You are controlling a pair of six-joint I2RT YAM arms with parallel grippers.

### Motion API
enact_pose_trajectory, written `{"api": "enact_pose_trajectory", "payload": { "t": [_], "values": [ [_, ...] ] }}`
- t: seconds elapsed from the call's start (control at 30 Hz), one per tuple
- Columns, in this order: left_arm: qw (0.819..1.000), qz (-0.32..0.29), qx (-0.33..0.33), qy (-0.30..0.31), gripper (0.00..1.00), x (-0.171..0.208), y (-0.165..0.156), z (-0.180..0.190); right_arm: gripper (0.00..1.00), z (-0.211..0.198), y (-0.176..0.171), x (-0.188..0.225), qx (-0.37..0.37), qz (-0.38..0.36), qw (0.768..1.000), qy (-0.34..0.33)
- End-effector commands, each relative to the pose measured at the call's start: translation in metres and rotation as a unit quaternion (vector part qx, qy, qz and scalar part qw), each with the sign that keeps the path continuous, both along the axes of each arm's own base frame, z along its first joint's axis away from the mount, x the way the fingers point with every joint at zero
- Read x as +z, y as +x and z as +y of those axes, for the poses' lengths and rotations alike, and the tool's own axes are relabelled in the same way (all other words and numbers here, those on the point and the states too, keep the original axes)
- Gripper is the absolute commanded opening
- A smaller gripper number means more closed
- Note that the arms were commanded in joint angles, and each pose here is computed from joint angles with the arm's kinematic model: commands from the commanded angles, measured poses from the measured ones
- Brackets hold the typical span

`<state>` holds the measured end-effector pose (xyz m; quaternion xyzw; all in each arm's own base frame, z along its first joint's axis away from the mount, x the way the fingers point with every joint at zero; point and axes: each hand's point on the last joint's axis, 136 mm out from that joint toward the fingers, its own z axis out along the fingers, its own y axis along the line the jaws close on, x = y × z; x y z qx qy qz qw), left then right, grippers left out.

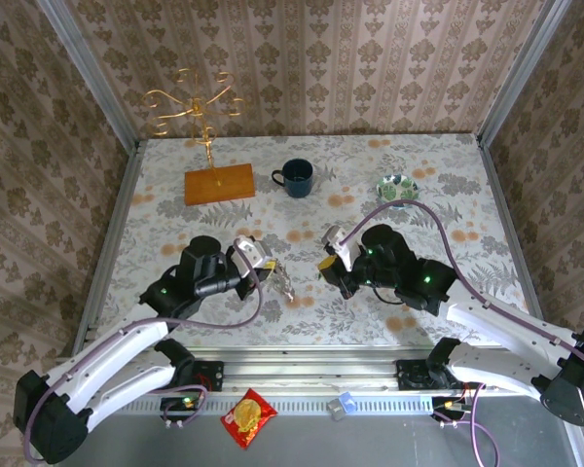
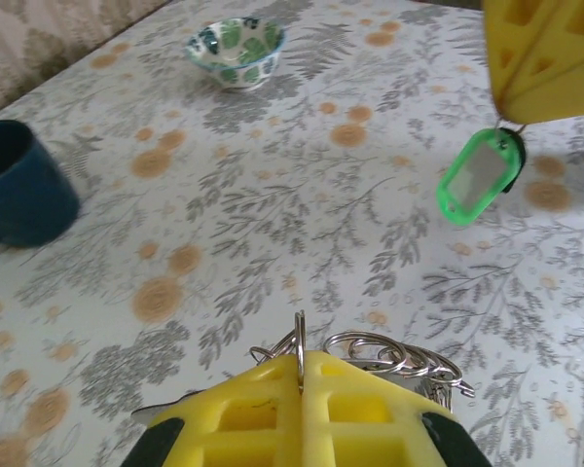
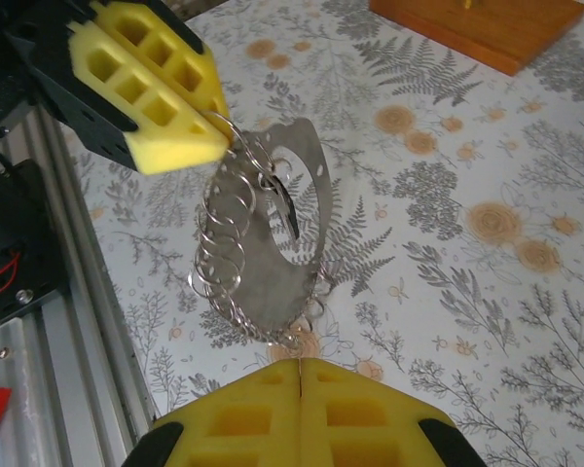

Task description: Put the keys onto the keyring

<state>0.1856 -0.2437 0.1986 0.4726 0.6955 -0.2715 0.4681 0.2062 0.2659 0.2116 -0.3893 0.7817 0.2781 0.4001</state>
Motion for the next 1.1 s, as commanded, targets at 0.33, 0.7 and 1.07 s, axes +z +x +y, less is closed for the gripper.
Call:
{"api": "enact_pose_trajectory", "payload": {
  "t": [0.33, 0.7, 1.07],
  "values": [
    [0.993, -0.009, -0.11, -0.047, 0.0, 0.032, -0.023, -0.033, 0.0, 0.034, -0.004, 0.02, 0.094, -0.041, 0.995, 0.001],
    [0.993, -0.013, -0.115, -0.04, 0.0, 0.032, -0.019, -0.039, 0.0, 0.049, -0.005, 0.022, 0.125, -0.03, 0.992, 0.013],
    [0.992, -0.009, -0.124, -0.036, 0.0, 0.03, -0.022, -0.041, 0.0, 0.054, 0.003, 0.027, 0.114, -0.036, 0.993, 0.021]
  ]
}}
